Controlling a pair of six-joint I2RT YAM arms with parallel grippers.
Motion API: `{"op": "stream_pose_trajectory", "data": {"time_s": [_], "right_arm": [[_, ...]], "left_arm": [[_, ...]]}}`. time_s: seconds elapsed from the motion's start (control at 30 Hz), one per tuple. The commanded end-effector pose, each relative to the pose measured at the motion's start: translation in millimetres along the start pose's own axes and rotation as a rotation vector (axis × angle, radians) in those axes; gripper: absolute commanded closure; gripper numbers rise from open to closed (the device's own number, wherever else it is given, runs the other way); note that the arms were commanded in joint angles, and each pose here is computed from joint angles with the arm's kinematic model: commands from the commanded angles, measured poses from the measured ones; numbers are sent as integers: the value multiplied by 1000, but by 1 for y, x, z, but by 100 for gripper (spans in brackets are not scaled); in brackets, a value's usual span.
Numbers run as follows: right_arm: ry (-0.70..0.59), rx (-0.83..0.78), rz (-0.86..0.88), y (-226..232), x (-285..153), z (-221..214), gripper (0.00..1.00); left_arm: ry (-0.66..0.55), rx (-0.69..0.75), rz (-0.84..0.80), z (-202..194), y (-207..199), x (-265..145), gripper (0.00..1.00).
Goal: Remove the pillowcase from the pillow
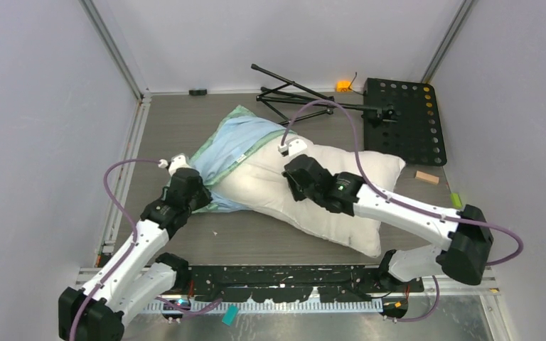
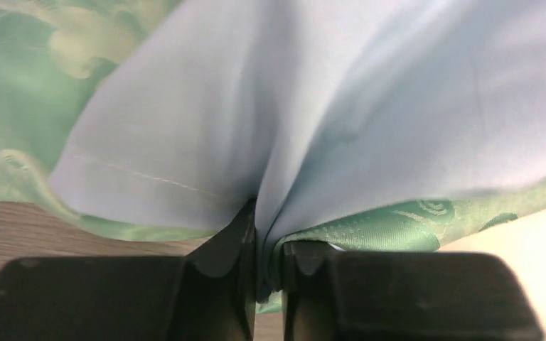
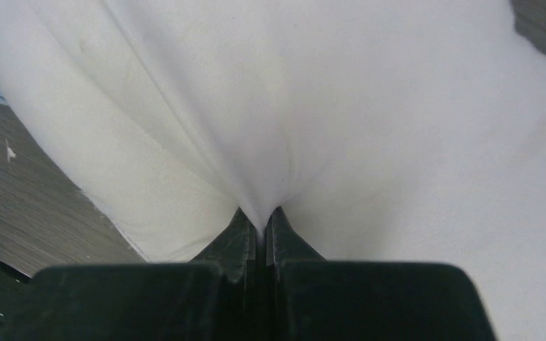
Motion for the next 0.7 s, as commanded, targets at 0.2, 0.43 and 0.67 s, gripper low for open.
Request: {"op": "stream_pose_trajectory", "data": {"time_s": [0.2,0.43,0.67], "right_arm": [[-302,328,-259,-84,-80,28,100],[-320,339,-312,-98,-97,29,100],[-401,379,-326,-106,-119,42,100]], "left_arm": [[-110,-187,81,33,41,24,98],[-127,-183,85,44,41,28,100],[-139,-195,52,66,29,37,100]]}}
Point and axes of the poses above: each gripper's point midway between its finger pads, its own x axis out along the fingers, its own y axis along the line the jaws close on, z = x × y, the point moved 8 cm from there along -x, back along the fingers, and after that the axes turned 6 degrees about -x, right-handed, at the moved point
